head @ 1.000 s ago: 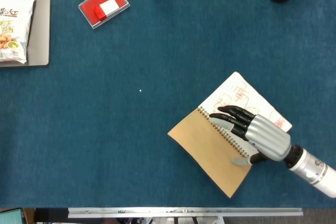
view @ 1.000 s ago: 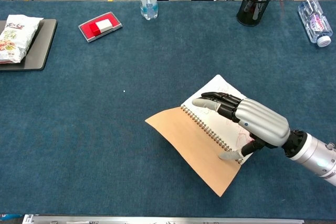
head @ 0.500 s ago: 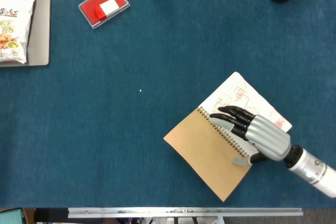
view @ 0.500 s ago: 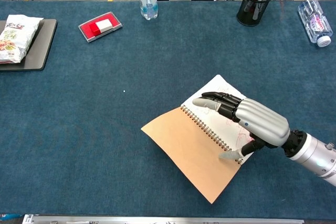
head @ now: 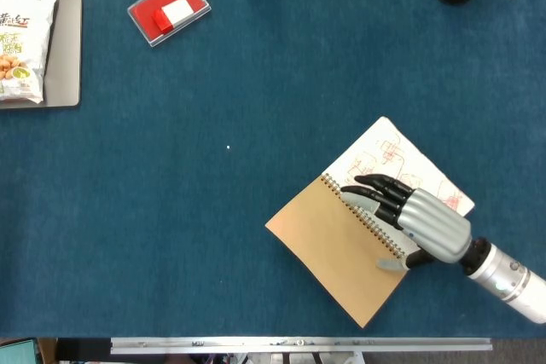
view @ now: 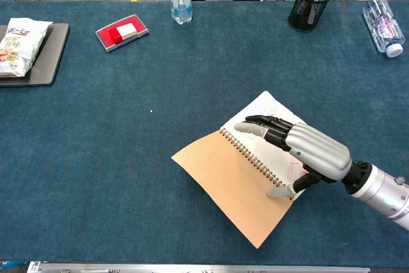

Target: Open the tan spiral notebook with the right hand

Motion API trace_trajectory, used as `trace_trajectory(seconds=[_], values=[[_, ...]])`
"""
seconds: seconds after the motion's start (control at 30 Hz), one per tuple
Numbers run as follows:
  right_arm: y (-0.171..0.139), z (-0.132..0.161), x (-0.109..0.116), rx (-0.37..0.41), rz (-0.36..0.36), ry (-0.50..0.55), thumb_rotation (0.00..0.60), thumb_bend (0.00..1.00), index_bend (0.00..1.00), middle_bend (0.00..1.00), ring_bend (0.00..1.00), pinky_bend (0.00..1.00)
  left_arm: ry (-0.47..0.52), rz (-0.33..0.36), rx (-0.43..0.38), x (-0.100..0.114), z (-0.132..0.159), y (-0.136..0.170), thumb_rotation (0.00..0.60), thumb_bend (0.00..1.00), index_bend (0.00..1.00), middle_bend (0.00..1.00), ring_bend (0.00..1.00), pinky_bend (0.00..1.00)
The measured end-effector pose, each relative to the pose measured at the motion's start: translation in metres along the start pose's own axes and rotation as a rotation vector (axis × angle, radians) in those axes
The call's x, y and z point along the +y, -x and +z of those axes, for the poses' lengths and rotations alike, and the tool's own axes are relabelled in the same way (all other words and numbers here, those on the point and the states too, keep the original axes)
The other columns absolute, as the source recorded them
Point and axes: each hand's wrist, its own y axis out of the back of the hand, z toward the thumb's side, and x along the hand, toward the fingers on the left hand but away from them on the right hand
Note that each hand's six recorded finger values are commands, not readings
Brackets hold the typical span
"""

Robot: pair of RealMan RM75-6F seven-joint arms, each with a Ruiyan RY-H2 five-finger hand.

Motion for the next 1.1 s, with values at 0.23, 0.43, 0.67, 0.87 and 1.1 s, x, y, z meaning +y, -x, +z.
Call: trace_trajectory(seconds=[0.23, 0.43, 0.67, 0.87, 1.1], values=[[-0.002, -0.004, -0.006, -0.009, 0.012, -0.002, 0.600, 0.00, 0.00, 0.11, 0.00, 0.11, 0.000, -0.001, -0.002, 0.000, 0.000, 0.000, 0.600, 0.43, 0.44, 0.36, 0.28, 0.45], [-0.003, -0.004, 0.020, 0.001, -0.084, -0.017, 0.600, 0.00, 0.00, 0.11, 0.00, 0.11, 0.002, 0.001, -0.002, 0.001, 0.000, 0.001, 0.600, 0.43, 0.44, 0.36, 0.28, 0.45], [-0.023, -0.015, 0.080, -0.051, -0.241, -0.156, 0.600, 0.00, 0.00, 0.11, 0.00, 0.11, 0.005, 0.001, -0.006, 0.001, 0.001, 0.000, 0.600, 0.43, 0.44, 0.36, 0.28, 0.45], [-0.049, -0.023, 0.122, -0.165, -0.299, -0.341, 0.600, 0.00, 0.01, 0.14, 0.00, 0.11, 0.012, 0.010, -0.029, 0.001, 0.006, -0.003, 0.600, 0.43, 0.44, 0.36, 0.28, 0.45], [-0.086, -0.031, 0.158, -0.417, -0.280, -0.556, 0.600, 0.00, 0.01, 0.15, 0.00, 0.11, 0.056, 0.035, -0.086, 0.003, 0.015, -0.008, 0.600, 0.43, 0.44, 0.36, 0.28, 0.45]])
